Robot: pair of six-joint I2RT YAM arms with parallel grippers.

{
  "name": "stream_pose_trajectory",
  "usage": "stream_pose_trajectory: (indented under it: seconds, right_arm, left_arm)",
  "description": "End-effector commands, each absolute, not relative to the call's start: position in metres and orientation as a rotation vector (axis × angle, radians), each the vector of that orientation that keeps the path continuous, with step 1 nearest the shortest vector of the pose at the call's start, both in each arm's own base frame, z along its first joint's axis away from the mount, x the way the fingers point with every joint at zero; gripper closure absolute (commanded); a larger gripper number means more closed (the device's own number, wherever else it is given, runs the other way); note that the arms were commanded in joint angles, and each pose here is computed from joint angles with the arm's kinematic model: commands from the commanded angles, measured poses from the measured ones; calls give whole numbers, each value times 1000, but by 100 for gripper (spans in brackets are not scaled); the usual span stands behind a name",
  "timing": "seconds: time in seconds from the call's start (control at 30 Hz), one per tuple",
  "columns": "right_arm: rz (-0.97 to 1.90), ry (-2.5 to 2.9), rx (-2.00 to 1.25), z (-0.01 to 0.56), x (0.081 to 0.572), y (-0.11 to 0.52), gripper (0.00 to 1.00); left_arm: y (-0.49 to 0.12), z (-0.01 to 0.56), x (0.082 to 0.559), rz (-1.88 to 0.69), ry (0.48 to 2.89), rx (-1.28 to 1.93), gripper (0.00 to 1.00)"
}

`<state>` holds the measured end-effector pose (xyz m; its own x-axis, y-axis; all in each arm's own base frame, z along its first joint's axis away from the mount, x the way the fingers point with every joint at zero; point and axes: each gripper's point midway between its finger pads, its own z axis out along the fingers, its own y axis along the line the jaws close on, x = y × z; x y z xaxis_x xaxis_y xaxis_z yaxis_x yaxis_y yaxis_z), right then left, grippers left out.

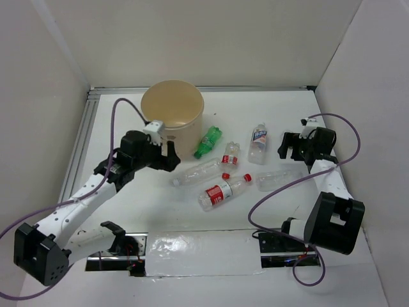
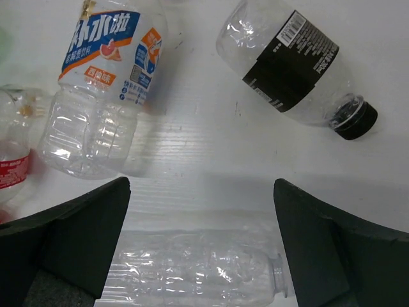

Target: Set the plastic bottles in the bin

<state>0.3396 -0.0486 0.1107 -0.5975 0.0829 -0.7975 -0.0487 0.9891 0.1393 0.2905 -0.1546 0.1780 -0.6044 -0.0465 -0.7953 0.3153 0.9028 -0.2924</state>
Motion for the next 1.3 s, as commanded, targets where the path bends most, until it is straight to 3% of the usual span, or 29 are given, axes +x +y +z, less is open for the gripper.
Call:
stream_pose_trajectory:
  seconds: [0.0, 0.23, 0.3, 0.33, 0.37, 0.4, 0.43, 0.47, 0.5, 0.53, 0.6, 0.63, 0.67, 0.87, 1.0, 1.1, 1.2, 1.23, 1.27]
  right_arm:
    - [219, 2177, -26, 124, 343, -45, 0]
    - [285, 2114, -227, 137, 335, -27, 0]
    - [313, 2096, -324, 138, 329, -18, 6]
    - [373, 2092, -374, 137, 323, -8, 16]
    - [379, 2086, -413, 136, 321, -5, 55]
    - [373, 2078, -416, 139, 323, -6, 77]
    - [368, 2082, -421, 139, 323, -5, 91]
    - [354, 2100, -409, 134, 324, -8, 95]
    - [350, 2107, -394, 134, 324, -9, 79]
    - [356, 2116, -391, 131, 324, -9, 55]
    - [384, 2156, -377, 121, 320, -8, 0]
    - [381, 2158, -388, 123, 320, -8, 0]
    - [409, 2170, -387, 118, 318, -6, 0]
    - [440, 2167, -413, 117, 319, -2, 0]
    - [445, 2165, -434, 116, 317, -1, 0]
    - [444, 2159, -479, 116, 313, 1, 0]
    - [464, 2115, -597, 120, 304, 9, 4]
    - [504, 2106, -637, 120, 296, 16, 10]
    - [489, 2066, -743, 119, 293, 18, 29]
  left_arm:
    - [-196, 194, 264, -602, 2115, 468, 1]
    - [-233, 177, 252, -532, 2136, 632, 1]
    - [-242, 175, 254, -516, 2144, 651, 1]
    - [-247, 170, 251, -504, 2149, 683, 2]
    - [-251, 172, 253, -500, 2146, 687, 10]
    - [-251, 170, 257, -481, 2148, 693, 20]
    - [-257, 165, 258, -467, 2170, 711, 33]
    - [-260, 161, 258, -441, 2181, 722, 46]
    - [-262, 162, 263, -423, 2179, 727, 62]
    - [-265, 154, 260, -404, 2188, 759, 62]
    - [-271, 140, 264, -357, 2206, 789, 45]
    - [-275, 133, 261, -348, 2211, 828, 21]
    - [-276, 128, 264, -330, 2216, 824, 16]
    - [-288, 85, 277, -252, 2252, 923, 4]
    - [-286, 56, 295, -140, 2288, 935, 4]
    - [-288, 38, 301, -95, 2310, 959, 11]
    - [-291, 35, 302, -128, 2318, 977, 45]
    - [-292, 35, 300, -139, 2319, 981, 57]
    - [-295, 44, 300, -164, 2306, 980, 68]
